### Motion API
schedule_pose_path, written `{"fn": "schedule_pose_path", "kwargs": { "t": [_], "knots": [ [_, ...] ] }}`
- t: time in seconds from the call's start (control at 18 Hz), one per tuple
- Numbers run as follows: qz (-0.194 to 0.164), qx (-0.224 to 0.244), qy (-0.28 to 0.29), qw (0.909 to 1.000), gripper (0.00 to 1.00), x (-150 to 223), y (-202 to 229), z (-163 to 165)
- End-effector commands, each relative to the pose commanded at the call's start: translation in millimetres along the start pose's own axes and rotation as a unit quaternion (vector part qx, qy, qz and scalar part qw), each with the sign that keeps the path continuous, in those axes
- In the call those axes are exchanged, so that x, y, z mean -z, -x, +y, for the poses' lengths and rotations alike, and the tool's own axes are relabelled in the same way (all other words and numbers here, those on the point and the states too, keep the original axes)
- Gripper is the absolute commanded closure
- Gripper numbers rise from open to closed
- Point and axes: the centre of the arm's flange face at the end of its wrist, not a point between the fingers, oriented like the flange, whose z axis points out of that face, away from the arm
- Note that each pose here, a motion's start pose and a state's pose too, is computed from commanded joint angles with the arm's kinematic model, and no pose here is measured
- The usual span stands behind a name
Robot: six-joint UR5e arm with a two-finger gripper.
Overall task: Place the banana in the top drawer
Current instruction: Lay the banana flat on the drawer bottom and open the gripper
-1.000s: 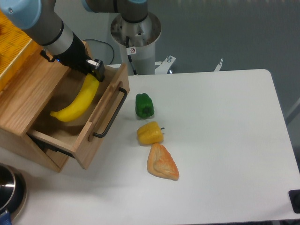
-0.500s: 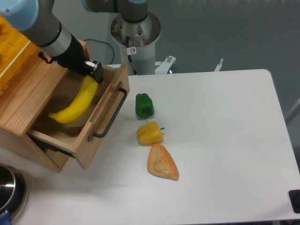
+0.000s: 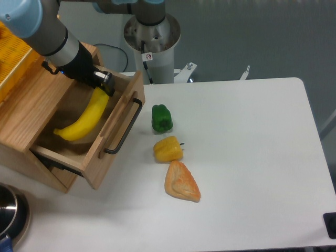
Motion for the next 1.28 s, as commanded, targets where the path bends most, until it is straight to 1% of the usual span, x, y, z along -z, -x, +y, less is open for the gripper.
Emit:
{"fn": "schedule_pose_path", "kwargs": {
  "t": [0.11,0.44,0.61,0.67,1.0,1.28],
  "knots": [
    [0.0,0.0,0.0,1.0,0.62,0,0,0],
    [0.0,-0.002,0.0,1.0,0.51,0,-1,0],
    [-0.001,-0.006,-0.001,1.0,0.49,1,-5,-1],
    [-0.001,-0.008,-0.001,1.0,0.47,1,-6,-2],
    [-0.001,-0.01,-0.002,1.0,0.46,2,-7,-1],
    [-0.003,-0.009,-0.012,0.9999,0.46,13,-5,3]
  ]
}}
